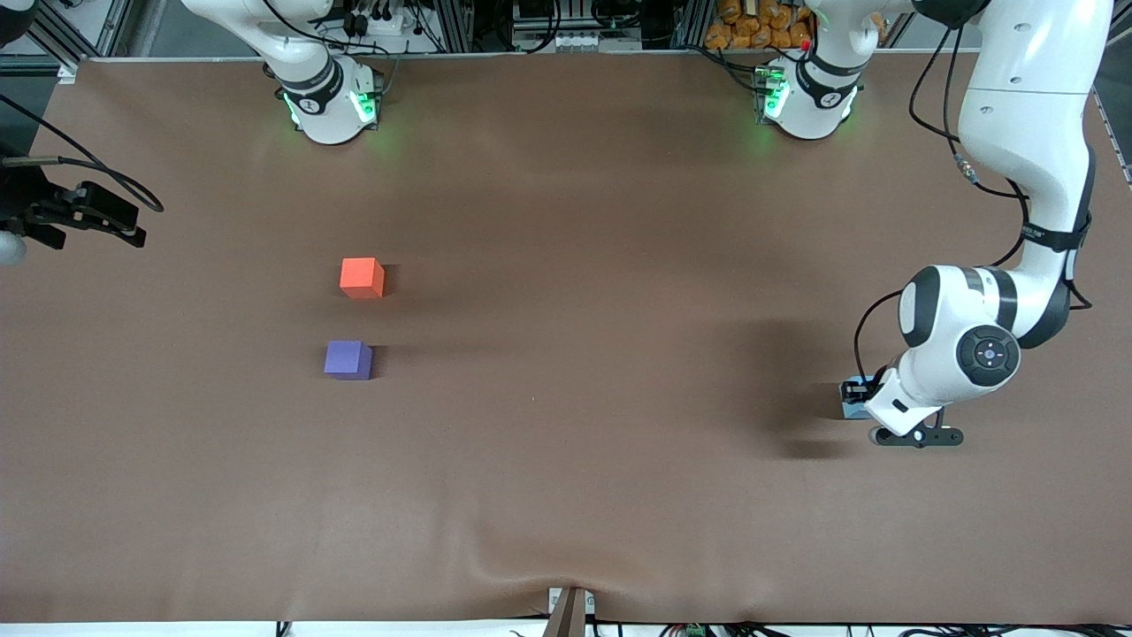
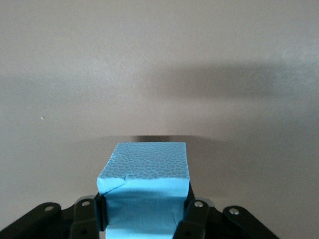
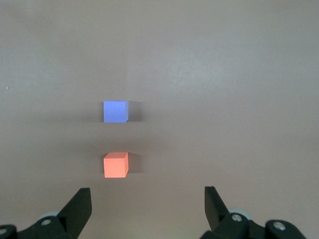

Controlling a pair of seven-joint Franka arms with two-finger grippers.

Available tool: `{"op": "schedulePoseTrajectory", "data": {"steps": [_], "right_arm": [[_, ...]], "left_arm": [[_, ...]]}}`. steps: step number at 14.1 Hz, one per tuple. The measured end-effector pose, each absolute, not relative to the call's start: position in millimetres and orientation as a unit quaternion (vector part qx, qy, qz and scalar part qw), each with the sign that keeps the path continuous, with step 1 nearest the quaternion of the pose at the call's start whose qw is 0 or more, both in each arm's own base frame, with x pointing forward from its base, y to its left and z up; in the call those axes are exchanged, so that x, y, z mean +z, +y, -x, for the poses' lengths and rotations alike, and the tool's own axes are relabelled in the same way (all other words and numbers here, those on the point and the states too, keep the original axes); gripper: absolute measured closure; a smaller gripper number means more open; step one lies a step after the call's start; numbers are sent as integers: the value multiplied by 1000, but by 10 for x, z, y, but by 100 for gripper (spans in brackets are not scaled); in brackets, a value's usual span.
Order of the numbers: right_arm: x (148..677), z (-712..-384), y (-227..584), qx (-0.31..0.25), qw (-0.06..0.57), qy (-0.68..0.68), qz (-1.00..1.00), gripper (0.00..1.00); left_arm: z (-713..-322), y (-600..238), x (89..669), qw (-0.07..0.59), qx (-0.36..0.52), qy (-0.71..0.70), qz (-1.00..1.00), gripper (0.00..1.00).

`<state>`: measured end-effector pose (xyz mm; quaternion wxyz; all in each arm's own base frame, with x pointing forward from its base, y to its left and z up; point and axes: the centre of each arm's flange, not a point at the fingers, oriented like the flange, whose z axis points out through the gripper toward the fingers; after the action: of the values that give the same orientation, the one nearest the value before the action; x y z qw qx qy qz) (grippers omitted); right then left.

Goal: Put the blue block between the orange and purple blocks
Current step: 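Lift the blue block with the left gripper and carry it toward the table's middle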

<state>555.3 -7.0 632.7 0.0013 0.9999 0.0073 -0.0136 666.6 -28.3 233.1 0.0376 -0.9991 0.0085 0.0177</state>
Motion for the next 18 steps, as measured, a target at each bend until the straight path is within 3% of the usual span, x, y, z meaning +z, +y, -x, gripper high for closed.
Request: {"op": "schedulePoseTrajectory", "data": {"steps": [5, 9, 12, 18], "right_arm": [[6301, -5567, -80, -16, 1, 6, -1000, 0], [6293, -5572, -80, -17, 1, 6, -1000, 0], [6278, -5579, -78, -18, 1, 7, -1000, 0], [6102, -5671, -50, -33, 0, 9, -999, 0]], "left_arm": [[-6680, -511, 2620, 28, 0, -14, 999, 46], [-6410, -1691, 2929, -6, 23, -27, 999, 46], [-5927, -2962, 3118, -32, 30, -7, 999, 46], [-4409, -5204, 2851, -28, 56, 34, 997, 46]]}}
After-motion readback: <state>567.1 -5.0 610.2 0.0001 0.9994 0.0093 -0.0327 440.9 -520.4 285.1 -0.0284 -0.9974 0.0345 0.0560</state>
